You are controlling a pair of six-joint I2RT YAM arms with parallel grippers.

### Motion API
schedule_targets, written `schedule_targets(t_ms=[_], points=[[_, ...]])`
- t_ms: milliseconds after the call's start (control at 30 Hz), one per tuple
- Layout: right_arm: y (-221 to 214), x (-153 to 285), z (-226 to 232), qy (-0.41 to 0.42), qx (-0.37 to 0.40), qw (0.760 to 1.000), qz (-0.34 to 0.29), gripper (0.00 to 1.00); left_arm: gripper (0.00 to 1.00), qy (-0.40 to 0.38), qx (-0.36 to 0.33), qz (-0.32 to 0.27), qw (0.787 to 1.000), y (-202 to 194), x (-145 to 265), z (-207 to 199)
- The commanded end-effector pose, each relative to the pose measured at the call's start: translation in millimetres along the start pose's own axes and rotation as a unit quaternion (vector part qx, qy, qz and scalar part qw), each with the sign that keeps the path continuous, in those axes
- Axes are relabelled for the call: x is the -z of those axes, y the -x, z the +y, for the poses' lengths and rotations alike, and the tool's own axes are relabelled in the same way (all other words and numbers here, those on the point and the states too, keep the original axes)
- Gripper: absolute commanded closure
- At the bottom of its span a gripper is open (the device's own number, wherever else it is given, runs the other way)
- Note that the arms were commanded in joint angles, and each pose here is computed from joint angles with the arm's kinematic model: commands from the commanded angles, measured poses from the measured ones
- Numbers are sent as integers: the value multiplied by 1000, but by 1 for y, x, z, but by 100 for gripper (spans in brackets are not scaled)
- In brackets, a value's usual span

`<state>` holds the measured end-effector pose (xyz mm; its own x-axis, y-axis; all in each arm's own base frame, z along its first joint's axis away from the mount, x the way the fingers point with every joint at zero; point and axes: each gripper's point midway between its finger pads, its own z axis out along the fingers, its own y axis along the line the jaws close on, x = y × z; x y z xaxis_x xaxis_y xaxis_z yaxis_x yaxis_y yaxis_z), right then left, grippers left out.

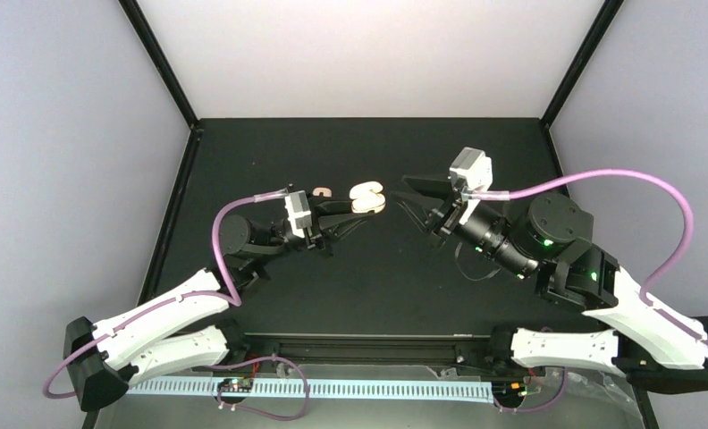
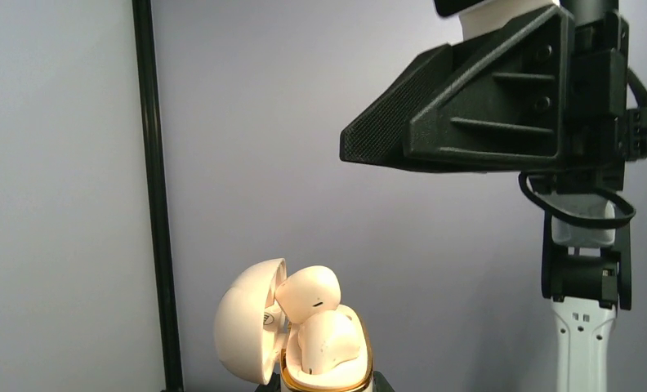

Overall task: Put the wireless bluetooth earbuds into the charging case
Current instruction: Place the earbud in the charging case.

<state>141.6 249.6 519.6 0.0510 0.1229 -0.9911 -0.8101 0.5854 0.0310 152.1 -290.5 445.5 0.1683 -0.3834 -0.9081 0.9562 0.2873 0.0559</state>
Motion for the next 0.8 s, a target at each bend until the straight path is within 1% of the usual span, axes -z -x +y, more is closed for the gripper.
schedule_targets(t_ms=[0,67,100,267,333,467,767], points=[[-25,-4,9,21,26,997,70,70,98,-7,-16,-7,1000,6,3,-6],[-33,-9,12,25,29,996,85,67,98,-7,-15,-5,1000,4,3,-5],[-37,-11,10,17,28,995,90,64,98,-7,-15,-5,1000,4,3,-5],[-36,-12,-3,-23,15,997,72,39,98,-7,-14,-6,1000,5,2,-6],[-35,-14,-8,-39,10,997,68,33,98,-8,-14,-6,1000,5,2,-6],[-31,-17,-13,-56,1,996,64,28,98,-7,-12,-3,1000,4,3,-6],[-32,-28,-13,-65,-7,995,75,24,98,-9,-12,-3,1000,4,3,-6]])
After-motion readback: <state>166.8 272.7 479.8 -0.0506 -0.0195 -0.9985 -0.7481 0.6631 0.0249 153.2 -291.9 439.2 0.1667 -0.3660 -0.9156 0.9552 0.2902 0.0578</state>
